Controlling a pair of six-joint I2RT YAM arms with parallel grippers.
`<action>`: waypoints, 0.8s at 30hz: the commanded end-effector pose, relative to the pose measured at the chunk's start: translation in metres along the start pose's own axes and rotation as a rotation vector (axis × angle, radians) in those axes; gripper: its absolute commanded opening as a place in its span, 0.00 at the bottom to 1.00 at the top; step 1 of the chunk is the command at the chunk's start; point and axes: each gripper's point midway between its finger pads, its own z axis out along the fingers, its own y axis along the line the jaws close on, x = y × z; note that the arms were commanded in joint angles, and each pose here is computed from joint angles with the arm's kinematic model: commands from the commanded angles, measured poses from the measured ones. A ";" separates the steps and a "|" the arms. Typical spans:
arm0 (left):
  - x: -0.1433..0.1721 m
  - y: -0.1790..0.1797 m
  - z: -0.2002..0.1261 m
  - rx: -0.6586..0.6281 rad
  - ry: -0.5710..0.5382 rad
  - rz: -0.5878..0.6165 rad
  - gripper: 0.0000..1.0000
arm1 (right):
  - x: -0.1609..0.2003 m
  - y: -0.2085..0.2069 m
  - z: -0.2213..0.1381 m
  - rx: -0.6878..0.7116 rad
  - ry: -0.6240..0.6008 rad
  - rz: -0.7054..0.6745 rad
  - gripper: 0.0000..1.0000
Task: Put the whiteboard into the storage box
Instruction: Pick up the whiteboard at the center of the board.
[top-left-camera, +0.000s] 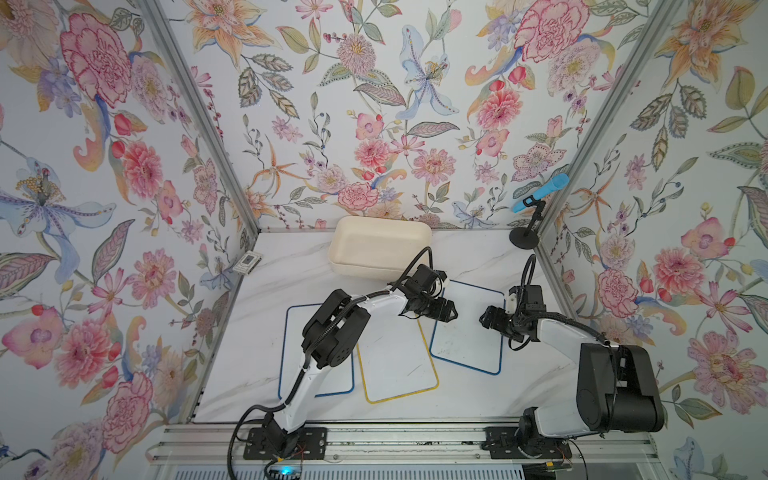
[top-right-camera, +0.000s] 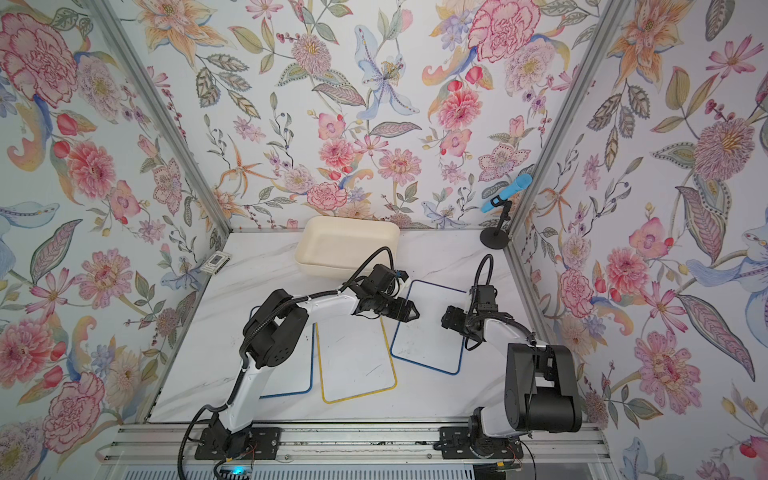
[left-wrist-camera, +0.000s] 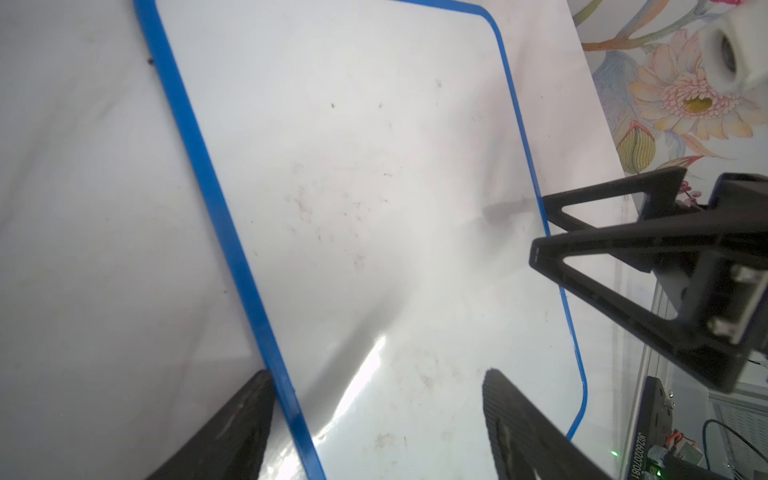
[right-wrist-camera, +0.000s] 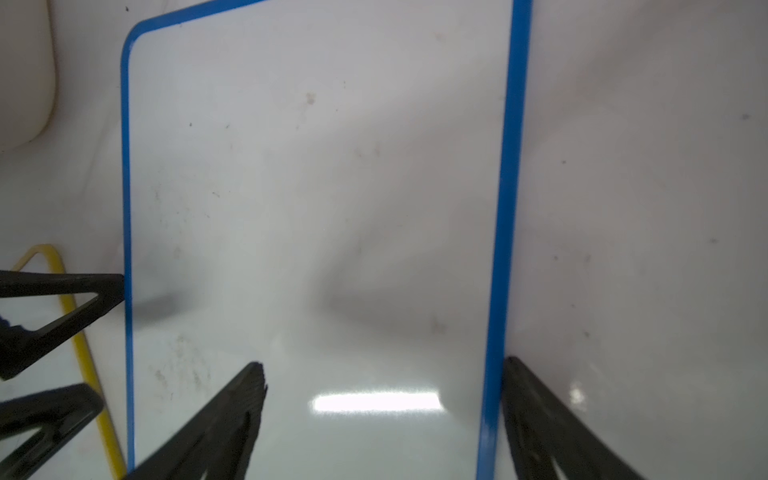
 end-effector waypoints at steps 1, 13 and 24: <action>0.168 0.051 0.054 -0.099 0.457 -0.169 0.80 | 0.065 0.067 -0.003 -0.367 0.278 0.068 0.85; 0.173 0.054 0.056 -0.099 0.469 -0.179 0.79 | 0.046 0.071 -0.017 -0.453 0.212 0.116 0.80; 0.178 0.056 0.060 -0.094 0.483 -0.187 0.77 | 0.024 0.072 -0.032 -0.541 0.129 0.159 0.76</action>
